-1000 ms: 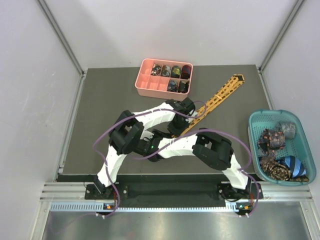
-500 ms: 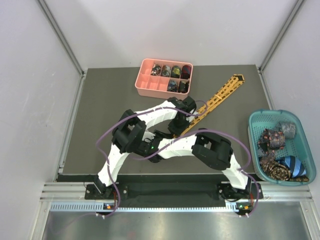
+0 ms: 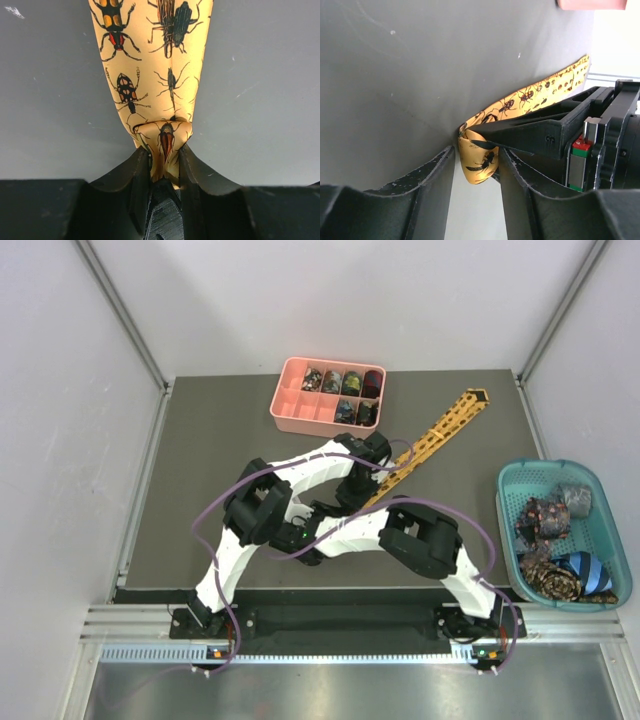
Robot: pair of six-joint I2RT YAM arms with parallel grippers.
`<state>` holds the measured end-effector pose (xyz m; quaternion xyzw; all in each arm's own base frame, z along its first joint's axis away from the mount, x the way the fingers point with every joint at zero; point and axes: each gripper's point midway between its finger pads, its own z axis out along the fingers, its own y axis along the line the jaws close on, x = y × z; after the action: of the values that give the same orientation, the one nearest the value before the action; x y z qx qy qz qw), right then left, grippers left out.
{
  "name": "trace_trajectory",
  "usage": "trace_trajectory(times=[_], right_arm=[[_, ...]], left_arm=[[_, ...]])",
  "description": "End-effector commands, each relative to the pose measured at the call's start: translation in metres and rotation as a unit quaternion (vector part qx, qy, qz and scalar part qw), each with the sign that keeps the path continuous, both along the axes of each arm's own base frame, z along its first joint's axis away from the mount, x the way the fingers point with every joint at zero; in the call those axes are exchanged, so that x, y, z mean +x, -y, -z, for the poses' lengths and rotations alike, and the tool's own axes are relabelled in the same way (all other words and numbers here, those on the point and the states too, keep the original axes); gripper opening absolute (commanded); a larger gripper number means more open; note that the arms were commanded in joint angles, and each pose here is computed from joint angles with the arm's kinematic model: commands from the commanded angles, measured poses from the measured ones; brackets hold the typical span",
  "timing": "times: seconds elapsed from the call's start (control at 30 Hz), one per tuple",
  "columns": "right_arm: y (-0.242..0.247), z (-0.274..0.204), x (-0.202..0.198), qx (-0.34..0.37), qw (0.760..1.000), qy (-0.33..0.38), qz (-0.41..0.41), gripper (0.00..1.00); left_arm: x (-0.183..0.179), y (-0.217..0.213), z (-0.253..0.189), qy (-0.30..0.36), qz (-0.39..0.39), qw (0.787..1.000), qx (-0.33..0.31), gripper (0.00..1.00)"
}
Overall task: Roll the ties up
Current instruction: Roll the tie
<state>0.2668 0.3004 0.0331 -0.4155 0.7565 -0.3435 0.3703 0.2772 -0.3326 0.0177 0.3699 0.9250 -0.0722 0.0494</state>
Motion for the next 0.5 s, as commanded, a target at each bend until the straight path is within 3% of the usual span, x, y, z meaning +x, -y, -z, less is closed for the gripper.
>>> trace_trajectory(times=[0.0,0.13,0.3,0.47], right_arm=[[0.044,0.032,-0.001,-0.068,0.996,-0.042,0.04,0.41],[0.048,0.036,0.003,-0.074,0.995,-0.042,0.05,0.21],[0.041,0.031,0.005,-0.057,0.996,-0.039,0.051,0.08],[0.035,0.027,0.005,-0.039,0.997,-0.043,0.051,0.04]], left_arm=[[-0.043,-0.048,0.048,-0.1,0.003,0.989,0.108,0.32],[-0.043,-0.048,0.047,-0.1,0.003,0.989,0.108,0.32],[-0.038,-0.045,0.039,-0.086,0.003,0.991,0.098,0.38],[-0.022,-0.025,0.02,-0.053,-0.001,0.997,0.053,0.63]])
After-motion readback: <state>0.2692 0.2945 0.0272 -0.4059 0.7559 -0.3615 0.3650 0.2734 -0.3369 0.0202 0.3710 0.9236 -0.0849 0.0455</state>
